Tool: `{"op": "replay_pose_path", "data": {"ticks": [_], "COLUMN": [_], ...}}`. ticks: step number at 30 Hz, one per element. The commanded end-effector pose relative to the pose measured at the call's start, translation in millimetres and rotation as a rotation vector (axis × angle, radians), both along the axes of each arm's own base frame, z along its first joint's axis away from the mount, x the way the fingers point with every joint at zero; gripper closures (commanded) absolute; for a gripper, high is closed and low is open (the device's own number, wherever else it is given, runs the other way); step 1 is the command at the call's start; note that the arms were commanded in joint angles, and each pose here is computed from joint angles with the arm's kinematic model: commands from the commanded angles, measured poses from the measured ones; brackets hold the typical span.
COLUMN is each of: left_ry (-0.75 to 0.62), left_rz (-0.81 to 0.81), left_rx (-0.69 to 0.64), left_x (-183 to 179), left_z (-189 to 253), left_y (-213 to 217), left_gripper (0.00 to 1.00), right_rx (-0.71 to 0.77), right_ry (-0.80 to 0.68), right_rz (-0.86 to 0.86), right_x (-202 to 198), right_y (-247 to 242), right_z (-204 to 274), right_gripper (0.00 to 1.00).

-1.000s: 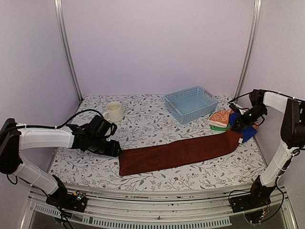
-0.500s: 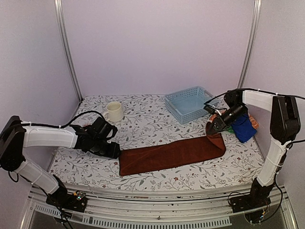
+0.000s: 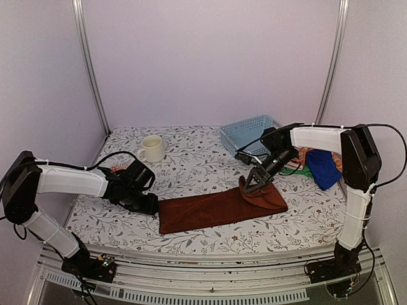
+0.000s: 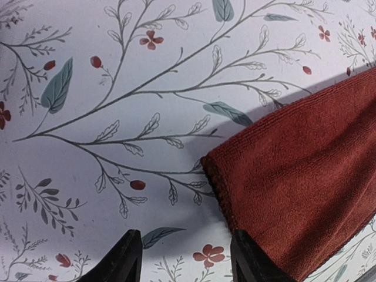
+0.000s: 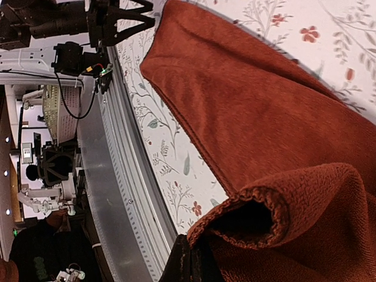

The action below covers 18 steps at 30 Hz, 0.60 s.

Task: Roll the towels
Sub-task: Fold the towel at the center of the board.

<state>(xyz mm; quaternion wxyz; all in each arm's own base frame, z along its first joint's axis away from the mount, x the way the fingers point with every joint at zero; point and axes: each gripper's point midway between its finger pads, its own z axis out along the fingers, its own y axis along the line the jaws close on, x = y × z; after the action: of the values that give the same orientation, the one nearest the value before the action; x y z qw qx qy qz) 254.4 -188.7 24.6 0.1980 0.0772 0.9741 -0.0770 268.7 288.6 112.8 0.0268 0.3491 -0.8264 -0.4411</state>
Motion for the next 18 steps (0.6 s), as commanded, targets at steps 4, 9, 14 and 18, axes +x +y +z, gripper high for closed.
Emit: {"op": "replay_pose_path", "data": {"ticks": [4, 9, 14, 18], "left_ry": [0.027, 0.027, 0.042, 0.054], "left_rz": [0.054, 0.071, 0.076, 0.073], "left_rx": [0.0, -0.017, -0.015, -0.029], "left_x": [-2, -3, -5, -8], "left_z": [0, 4, 2, -3], "left_y": [1, 1, 1, 0], "left_gripper": [0.47, 0.47, 0.47, 0.48], "right_rx": [0.104, 0.159, 0.2, 0.221], "right_ry": [0.066, 0.141, 0.213, 0.193], "right_rz": [-0.016, -0.065, -0.114, -0.147], "right_x": [-4, 1, 8, 12], "right_y": [59, 85, 114, 135], "right_z": [5, 13, 24, 33], "right_gripper": [0.98, 0.98, 0.98, 0.98]}}
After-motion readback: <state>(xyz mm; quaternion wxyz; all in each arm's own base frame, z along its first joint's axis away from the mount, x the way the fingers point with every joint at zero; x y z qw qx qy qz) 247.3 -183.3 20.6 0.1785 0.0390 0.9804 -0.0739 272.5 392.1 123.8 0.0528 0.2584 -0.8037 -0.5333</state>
